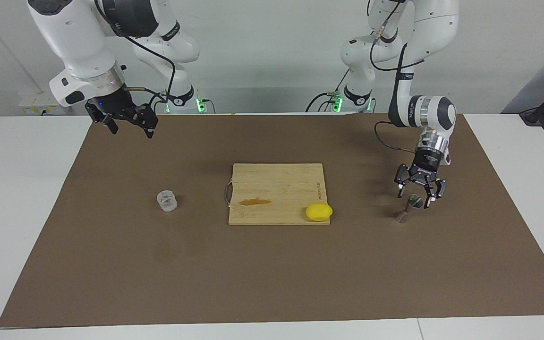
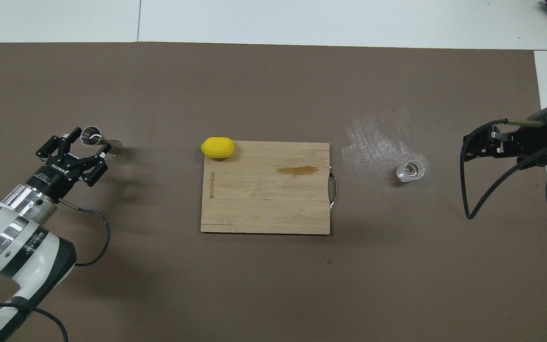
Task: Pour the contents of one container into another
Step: 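Reach the left gripper to the small metal cup and grasp it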
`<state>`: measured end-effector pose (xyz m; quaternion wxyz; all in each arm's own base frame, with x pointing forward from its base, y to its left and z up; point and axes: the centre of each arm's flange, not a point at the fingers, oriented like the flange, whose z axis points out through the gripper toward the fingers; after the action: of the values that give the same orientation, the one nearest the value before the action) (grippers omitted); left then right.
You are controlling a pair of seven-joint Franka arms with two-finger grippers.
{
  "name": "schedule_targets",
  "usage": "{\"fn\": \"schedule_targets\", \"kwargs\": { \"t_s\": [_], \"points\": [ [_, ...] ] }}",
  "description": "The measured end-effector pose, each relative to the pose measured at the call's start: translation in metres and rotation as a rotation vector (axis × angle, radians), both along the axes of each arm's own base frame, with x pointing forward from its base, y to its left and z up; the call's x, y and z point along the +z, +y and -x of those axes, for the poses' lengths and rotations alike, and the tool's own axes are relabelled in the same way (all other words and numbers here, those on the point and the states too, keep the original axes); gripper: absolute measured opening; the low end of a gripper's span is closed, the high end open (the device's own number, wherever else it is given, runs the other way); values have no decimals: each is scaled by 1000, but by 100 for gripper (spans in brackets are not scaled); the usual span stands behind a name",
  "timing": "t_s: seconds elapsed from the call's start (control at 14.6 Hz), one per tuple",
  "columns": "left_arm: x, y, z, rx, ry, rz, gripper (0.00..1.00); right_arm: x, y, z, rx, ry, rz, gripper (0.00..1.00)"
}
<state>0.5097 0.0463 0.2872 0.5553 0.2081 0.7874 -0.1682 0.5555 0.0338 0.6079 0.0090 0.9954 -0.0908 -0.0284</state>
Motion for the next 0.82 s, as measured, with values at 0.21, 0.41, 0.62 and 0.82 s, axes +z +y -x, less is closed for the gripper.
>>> {"fn": "schedule_targets", "kwargs": {
  "t_s": [0.21,0.41,0.62,0.82],
  "points": [
    [0,0,0,1,0,-1,78,0,-1,0,-21,-1,1,100],
    [0,1,0,3,2,-2,66,0,-1,0,-51,-1,3,100],
    [0,1,0,5,4,-4,51,0,-1,0,-81,-1,5,100],
    [0,1,0,5,4,-4,51,0,-2,0,-103,-1,6,100]
  ]
}}
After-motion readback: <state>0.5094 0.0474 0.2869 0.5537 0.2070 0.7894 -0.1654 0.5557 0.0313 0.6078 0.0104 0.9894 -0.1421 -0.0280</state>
